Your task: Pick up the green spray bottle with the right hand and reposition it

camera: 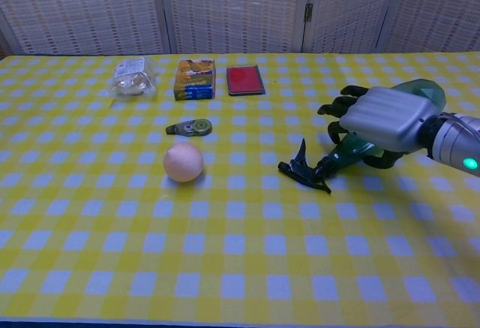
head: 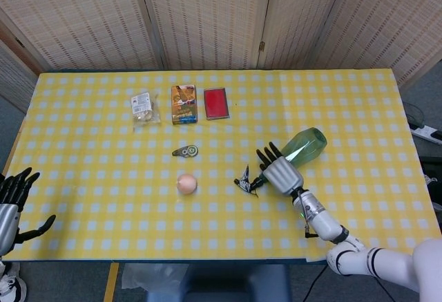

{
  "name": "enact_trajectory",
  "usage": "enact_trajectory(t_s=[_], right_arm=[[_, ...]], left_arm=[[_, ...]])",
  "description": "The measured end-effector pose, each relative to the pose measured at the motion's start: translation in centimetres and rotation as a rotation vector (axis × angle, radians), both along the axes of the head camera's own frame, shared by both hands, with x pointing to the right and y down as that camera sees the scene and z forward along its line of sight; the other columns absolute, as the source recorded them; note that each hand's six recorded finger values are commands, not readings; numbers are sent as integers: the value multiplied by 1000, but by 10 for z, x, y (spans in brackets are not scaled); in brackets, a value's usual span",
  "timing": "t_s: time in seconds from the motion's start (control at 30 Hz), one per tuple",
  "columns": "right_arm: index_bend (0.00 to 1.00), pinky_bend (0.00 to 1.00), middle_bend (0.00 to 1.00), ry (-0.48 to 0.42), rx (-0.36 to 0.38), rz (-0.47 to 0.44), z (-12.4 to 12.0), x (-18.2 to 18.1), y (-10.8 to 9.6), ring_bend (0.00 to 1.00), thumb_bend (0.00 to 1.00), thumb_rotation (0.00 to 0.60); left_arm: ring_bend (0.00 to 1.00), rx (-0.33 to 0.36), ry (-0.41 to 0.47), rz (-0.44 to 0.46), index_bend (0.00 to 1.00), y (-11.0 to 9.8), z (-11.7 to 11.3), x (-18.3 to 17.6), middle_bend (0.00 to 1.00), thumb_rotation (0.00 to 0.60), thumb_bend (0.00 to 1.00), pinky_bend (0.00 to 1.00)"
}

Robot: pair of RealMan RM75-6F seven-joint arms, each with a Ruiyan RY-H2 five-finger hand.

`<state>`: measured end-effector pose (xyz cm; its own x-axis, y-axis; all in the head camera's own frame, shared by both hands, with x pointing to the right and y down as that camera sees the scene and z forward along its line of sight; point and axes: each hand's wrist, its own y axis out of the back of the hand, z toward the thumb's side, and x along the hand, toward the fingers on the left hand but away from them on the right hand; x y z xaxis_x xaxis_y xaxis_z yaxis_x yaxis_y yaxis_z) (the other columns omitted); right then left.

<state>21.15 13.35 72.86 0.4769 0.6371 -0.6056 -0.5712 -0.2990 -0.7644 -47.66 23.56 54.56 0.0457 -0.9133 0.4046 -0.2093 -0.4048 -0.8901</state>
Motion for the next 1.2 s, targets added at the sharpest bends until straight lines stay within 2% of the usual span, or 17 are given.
enact_trajectory(t_s=[0.2, 0.37, 0.53, 0.67, 0.8, 0.97, 1.2], right_arm=[[540, 38, 231, -44, 40, -2, 1, -5, -3, 187, 390, 600], [615, 91, 290, -111, 73, 9, -8, -10, -8, 233, 390, 600], [656, 126, 331, -209, 115, 33, -25, -14, -15, 268, 390, 600], [673, 132, 343, -302, 116, 88, -39, -16, -22, 277, 390, 600], [690, 147, 360, -439, 130, 169, -64, -21, -35, 287, 391, 600], [691, 152, 362, -568, 89, 292, -85, -25, -49, 288, 390, 600], [690, 156, 367, -735, -53, 559, -97, -14, -68, 287, 390, 600]], left_arm=[[52, 1, 6, -11, 0, 0, 0, -2, 0, 501, 328, 0], [51, 5, 8, -10, 0, 0, -1, -2, 0, 502, 329, 0], [52, 3, 7, -8, 0, 1, -1, -1, 0, 498, 329, 0], [52, -2, 5, -8, 0, 1, 0, -1, 0, 502, 328, 0], [52, -3, 2, -8, 0, 0, 0, -2, 0, 502, 329, 0], [55, -6, 0, -6, 0, 1, 1, 0, 0, 499, 329, 0], [55, 8, 6, -1, 0, 1, -2, 1, 0, 499, 329, 0]])
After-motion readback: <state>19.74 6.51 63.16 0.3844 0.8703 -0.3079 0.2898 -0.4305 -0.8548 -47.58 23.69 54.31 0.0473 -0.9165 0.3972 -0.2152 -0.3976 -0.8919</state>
